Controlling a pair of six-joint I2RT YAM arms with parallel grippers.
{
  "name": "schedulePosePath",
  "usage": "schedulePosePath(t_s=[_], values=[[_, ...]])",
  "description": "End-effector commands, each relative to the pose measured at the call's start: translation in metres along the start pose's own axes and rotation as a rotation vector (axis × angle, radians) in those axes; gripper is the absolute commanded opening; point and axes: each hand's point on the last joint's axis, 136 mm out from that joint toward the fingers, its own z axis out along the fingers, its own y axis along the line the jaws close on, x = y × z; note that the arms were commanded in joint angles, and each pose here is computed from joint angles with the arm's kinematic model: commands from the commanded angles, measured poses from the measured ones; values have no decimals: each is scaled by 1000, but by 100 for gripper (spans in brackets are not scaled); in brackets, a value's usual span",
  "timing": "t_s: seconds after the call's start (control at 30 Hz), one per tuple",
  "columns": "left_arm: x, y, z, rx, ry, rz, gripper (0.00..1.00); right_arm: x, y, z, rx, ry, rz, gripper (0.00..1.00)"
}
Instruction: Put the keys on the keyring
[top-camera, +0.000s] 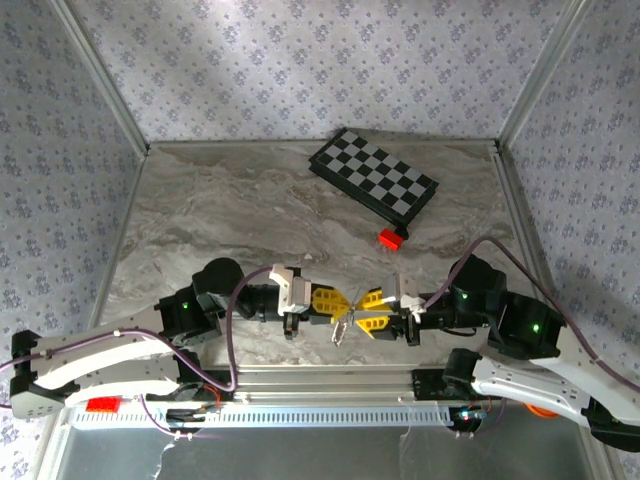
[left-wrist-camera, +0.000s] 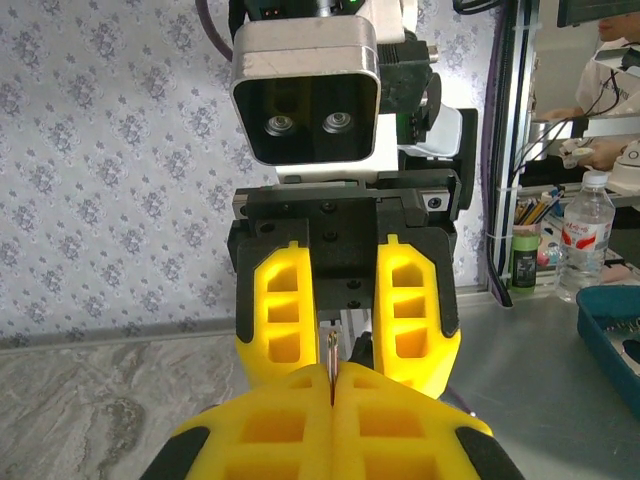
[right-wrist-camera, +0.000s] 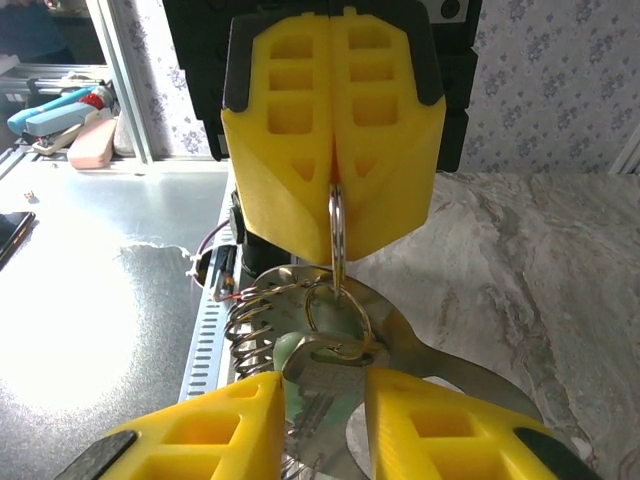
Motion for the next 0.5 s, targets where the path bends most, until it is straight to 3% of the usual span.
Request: schedulePosePath(t_s=[0.0, 0.23, 0.47], values=[[-23, -3, -6, 8, -87, 21, 0, -8, 6, -1, -32, -59, 11, 30], [-24, 0, -7, -12, -95, 26, 0, -5, 3, 1, -22, -65, 30, 36], [-25, -1, -8, -8, -101, 25, 0, -4, -1, 4, -1, -73, 34, 35]])
